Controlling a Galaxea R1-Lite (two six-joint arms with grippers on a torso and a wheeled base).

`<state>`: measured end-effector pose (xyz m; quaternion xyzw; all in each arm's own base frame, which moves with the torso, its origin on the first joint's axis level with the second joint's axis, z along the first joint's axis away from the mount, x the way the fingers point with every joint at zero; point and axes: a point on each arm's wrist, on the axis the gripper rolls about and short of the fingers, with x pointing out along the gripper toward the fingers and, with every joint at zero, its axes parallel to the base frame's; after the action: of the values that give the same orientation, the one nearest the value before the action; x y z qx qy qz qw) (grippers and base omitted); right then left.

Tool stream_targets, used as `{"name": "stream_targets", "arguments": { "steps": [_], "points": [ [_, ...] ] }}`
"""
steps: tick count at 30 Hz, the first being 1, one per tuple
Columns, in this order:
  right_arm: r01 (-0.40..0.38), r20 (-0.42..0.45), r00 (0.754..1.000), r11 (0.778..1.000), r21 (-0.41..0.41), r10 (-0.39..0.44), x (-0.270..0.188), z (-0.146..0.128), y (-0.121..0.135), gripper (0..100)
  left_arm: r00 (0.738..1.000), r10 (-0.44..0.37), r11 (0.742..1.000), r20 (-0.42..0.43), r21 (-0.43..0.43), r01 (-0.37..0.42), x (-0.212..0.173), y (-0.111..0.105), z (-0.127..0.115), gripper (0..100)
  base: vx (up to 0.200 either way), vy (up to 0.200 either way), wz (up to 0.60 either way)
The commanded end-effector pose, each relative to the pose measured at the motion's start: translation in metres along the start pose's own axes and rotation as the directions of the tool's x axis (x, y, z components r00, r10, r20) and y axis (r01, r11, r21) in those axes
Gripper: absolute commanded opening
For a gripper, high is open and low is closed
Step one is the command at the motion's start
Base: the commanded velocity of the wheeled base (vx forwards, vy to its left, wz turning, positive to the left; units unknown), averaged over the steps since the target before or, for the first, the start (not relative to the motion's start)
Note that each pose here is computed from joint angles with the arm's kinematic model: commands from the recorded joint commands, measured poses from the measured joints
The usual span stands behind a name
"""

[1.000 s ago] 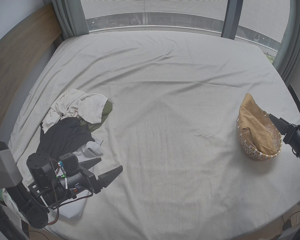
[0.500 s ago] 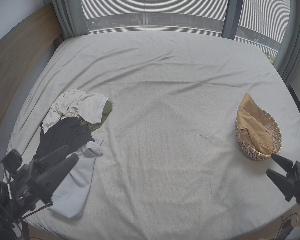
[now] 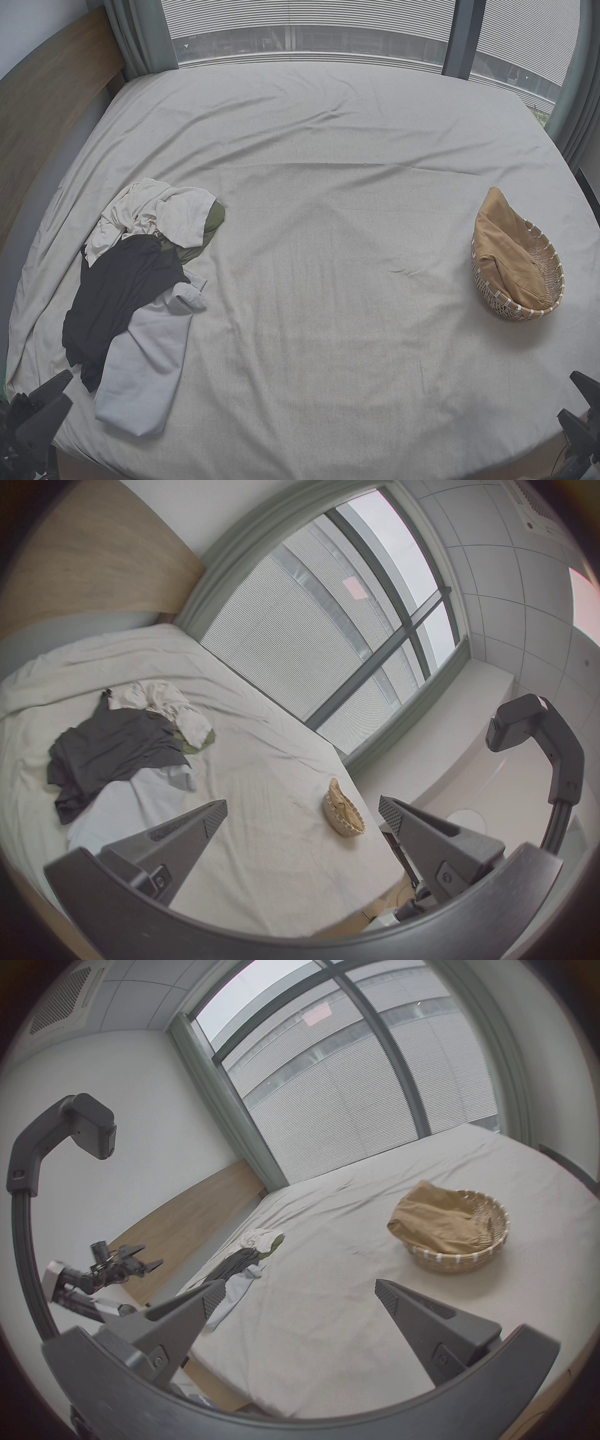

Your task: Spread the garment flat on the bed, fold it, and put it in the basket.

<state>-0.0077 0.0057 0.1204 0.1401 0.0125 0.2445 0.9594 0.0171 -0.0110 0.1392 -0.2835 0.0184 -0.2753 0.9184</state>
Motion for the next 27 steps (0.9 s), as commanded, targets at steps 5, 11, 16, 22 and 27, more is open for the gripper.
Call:
{"name": "stream_targets", "arguments": {
  "steps": [5,11,16,22,27],
  "points": [
    [0.231,0.152,0.965,0.966,-0.113,-0.213,-0.013,-0.014,0.004,100,0.983,0.110,0.975,0.150,0.178,-0.136,-0.033,0.003,-0.025,100,0.000,0.000,0.00],
    [0.451,0.118,0.892,0.861,-0.235,-0.435,-0.017,-0.037,-0.008,100,0.959,0.250,0.892,0.134,0.353,-0.282,-0.038,0.012,-0.037,100,0.000,0.000,0.00],
    [0.579,0.151,0.814,0.759,-0.298,-0.561,-0.018,-0.036,-0.011,100,0.882,0.424,0.780,0.204,0.412,-0.470,-0.046,0.017,-0.052,100,0.000,0.000,0.00],
    [0.573,0.151,0.818,0.763,-0.299,-0.555,-0.018,-0.036,-0.011,100,0.816,0.524,0.683,0.243,0.454,-0.573,-0.047,0.021,-0.052,100,0.000,0.000,0.00],
    [0.581,0.153,0.813,0.767,-0.273,-0.562,-0.019,-0.036,-0.011,100,0.824,0.518,0.684,0.229,0.468,-0.560,-0.047,0.021,-0.053,100,0.000,0.000,0.00]
  ]
}}
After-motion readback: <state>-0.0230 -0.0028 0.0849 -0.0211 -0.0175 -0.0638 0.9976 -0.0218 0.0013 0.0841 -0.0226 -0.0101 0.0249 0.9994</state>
